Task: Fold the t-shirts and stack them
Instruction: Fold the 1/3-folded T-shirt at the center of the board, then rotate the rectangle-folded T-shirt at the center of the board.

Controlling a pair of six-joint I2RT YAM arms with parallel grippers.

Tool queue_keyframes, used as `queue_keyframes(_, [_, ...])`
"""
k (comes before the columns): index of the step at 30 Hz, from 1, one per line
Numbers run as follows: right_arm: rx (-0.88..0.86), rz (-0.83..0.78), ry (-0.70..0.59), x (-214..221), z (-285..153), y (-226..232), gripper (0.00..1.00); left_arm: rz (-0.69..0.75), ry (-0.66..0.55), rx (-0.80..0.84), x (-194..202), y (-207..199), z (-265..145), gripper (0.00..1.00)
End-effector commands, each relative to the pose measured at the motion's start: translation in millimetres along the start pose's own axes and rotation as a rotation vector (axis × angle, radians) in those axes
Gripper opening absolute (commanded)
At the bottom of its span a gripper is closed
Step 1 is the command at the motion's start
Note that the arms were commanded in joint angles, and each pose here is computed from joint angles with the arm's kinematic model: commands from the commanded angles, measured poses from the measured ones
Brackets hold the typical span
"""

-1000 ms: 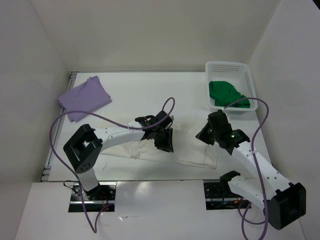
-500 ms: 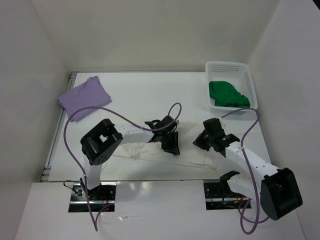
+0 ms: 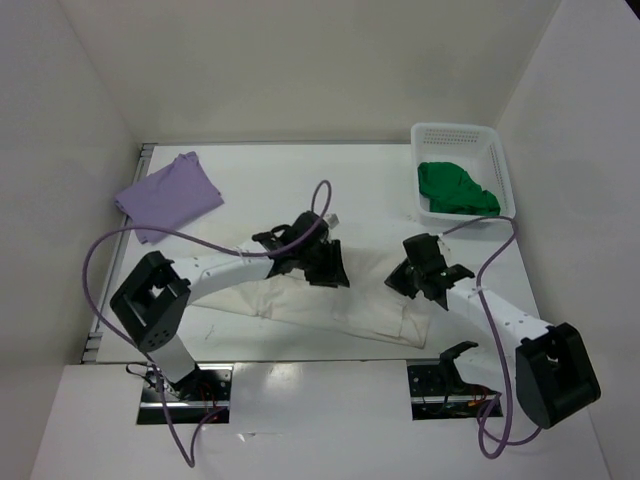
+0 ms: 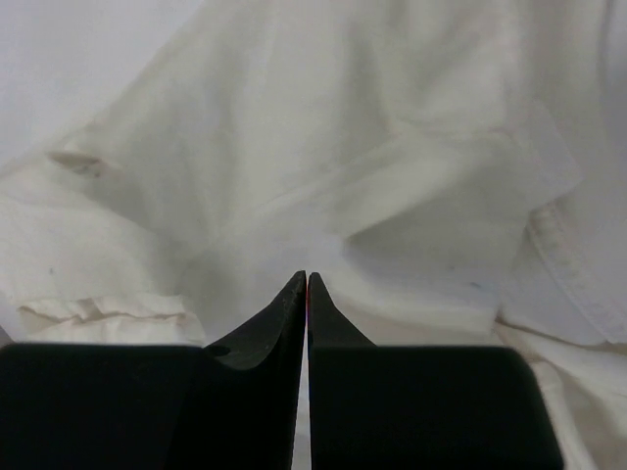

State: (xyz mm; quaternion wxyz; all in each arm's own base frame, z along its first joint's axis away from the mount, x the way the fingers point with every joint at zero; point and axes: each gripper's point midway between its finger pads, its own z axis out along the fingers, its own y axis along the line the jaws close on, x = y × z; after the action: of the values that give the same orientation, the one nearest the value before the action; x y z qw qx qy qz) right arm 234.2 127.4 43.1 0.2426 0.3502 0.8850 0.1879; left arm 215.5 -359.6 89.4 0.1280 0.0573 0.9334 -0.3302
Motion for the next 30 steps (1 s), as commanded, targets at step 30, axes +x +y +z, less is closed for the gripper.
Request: queue_keyframes(30, [-0.137, -0.314, 0.057, -24.8, 176.2, 222.5, 0.02, -0.504, -0.387, -0.254, -60.6, 247.5, -166.7, 0.47])
